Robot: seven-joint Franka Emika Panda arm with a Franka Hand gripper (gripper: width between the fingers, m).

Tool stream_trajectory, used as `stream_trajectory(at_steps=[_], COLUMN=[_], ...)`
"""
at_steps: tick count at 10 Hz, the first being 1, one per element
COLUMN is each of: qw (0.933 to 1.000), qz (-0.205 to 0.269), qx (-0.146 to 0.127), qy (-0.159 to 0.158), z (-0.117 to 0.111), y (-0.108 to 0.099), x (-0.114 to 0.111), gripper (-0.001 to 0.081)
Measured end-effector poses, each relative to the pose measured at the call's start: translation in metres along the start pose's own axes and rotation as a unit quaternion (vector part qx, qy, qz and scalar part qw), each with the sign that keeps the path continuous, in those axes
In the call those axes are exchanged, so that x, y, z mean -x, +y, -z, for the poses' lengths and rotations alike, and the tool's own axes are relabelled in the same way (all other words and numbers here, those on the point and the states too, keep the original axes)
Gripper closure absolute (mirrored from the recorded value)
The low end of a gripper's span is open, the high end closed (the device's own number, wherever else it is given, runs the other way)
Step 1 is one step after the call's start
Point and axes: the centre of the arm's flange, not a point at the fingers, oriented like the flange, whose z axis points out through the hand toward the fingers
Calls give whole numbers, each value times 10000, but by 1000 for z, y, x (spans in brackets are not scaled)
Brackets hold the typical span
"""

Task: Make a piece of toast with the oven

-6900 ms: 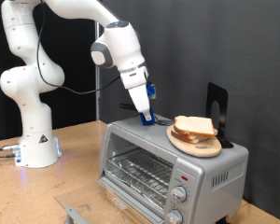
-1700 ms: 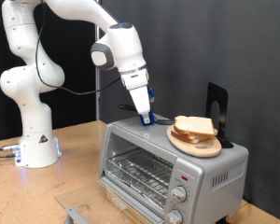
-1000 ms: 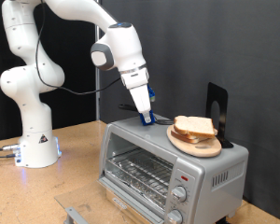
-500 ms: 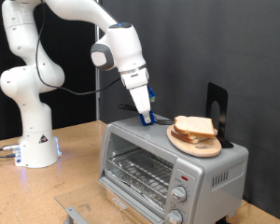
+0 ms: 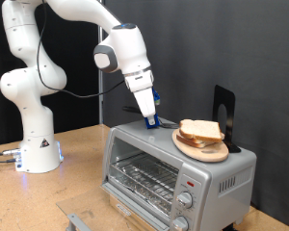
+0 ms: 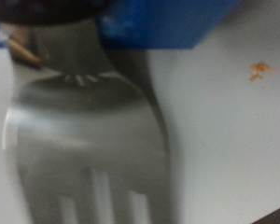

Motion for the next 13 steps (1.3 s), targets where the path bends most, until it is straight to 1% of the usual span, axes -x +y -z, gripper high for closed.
stream_trajectory(at_steps=[1, 4, 6, 7, 9, 10, 11, 12, 13], qw=[10000, 10000, 9999, 9996, 9987, 9985, 9985, 9977, 9950], qz=[-3, -14, -62, -86, -85, -79, -93, -199, -420], qx=[-2, -12, -135, -247, -437, -500, -481, -494, -528], qy=[-2, -19, 19, 89, 246, 230, 246, 429, 730], z=[0, 0, 3, 9, 30, 41, 40, 41, 46], y=[0, 0, -2, -3, -3, -3, -2, 1, 10], x=[0, 0, 0, -2, -8, -7, -7, -9, -12], gripper=[422, 418, 418, 418, 418, 418, 418, 418, 418])
